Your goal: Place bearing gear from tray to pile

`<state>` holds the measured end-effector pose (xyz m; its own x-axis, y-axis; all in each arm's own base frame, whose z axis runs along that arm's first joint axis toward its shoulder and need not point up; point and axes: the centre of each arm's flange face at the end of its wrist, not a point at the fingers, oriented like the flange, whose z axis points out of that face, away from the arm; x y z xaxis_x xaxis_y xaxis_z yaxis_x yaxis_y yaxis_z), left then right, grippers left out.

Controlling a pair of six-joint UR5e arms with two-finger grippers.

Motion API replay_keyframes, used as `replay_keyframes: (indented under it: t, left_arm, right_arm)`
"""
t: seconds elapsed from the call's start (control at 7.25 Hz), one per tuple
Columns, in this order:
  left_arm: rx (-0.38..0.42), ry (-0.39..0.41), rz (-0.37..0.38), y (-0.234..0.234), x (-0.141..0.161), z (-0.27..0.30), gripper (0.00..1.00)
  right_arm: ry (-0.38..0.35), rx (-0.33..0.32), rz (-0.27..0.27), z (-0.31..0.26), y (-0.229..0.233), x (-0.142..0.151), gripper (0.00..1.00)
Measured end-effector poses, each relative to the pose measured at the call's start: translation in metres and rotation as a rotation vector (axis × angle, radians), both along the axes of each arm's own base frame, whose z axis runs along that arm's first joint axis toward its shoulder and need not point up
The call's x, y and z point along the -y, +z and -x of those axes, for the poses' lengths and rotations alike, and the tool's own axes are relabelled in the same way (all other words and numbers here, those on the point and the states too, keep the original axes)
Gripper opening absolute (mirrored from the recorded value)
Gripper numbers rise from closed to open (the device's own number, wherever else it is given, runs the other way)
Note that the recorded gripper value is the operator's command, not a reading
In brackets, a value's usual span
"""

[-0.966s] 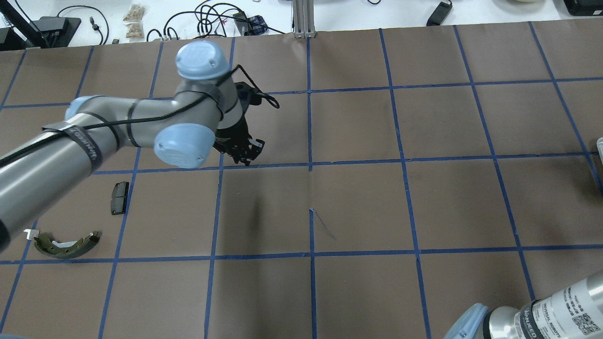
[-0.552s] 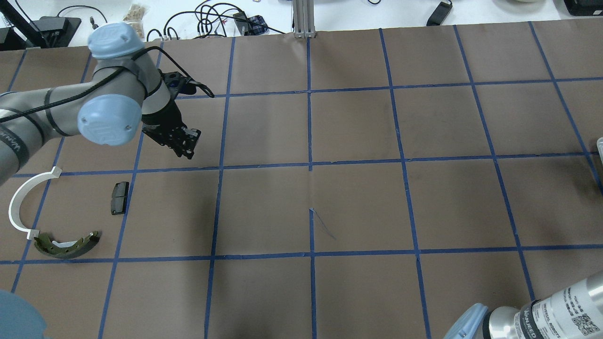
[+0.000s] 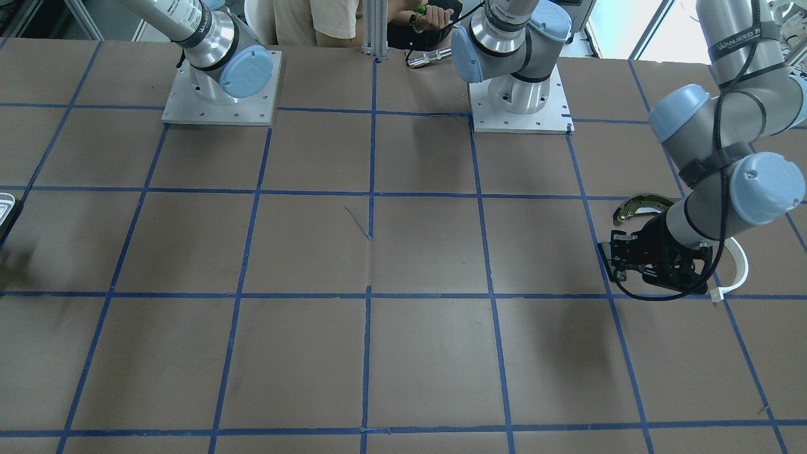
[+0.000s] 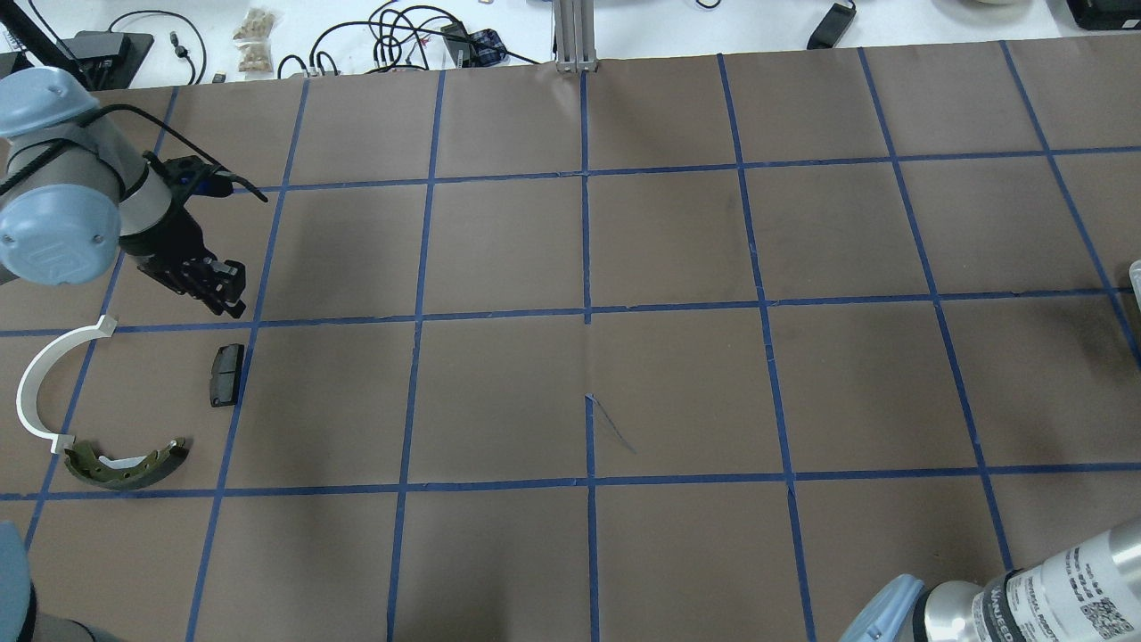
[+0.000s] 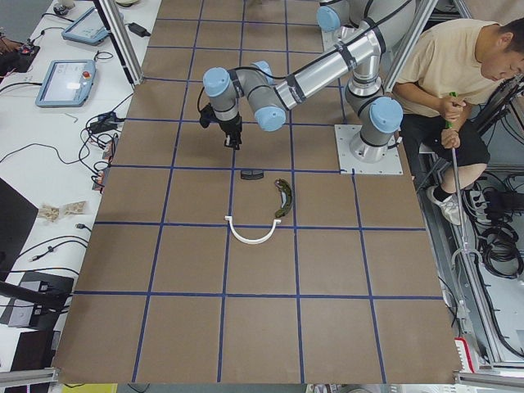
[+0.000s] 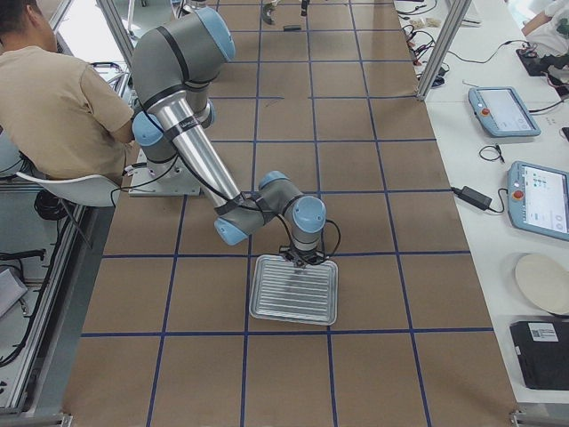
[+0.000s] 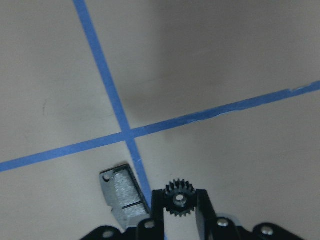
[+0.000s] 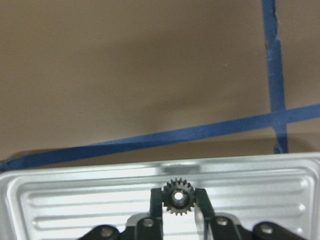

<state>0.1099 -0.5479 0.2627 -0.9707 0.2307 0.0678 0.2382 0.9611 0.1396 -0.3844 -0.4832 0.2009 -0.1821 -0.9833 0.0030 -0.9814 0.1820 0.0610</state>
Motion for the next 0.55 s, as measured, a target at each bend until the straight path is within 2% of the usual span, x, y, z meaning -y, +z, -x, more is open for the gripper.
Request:
replay_keyframes:
  t: [0.14, 0.28, 0.55]
  left_arm:
    - [-0.014, 0.005, -0.010, -0.008, -0.010, -0.032, 0.00]
    - [-0.030, 0.019, -0.020, -0.018, -0.021, -0.064, 0.00]
    - [-0.052, 0.052, -0.037, -0.031, -0.037, -0.105, 0.00]
  right_arm:
    - [-0.067, -0.006, 0.017, -0.011, 0.020, 0.002, 0.00]
    - [-0.177, 0.012, 0.018, -0.041, 0.038, 0.006, 0.00]
    - [-0.392, 0.031, 0.014, -0.144, 0.058, 0.025, 0.00]
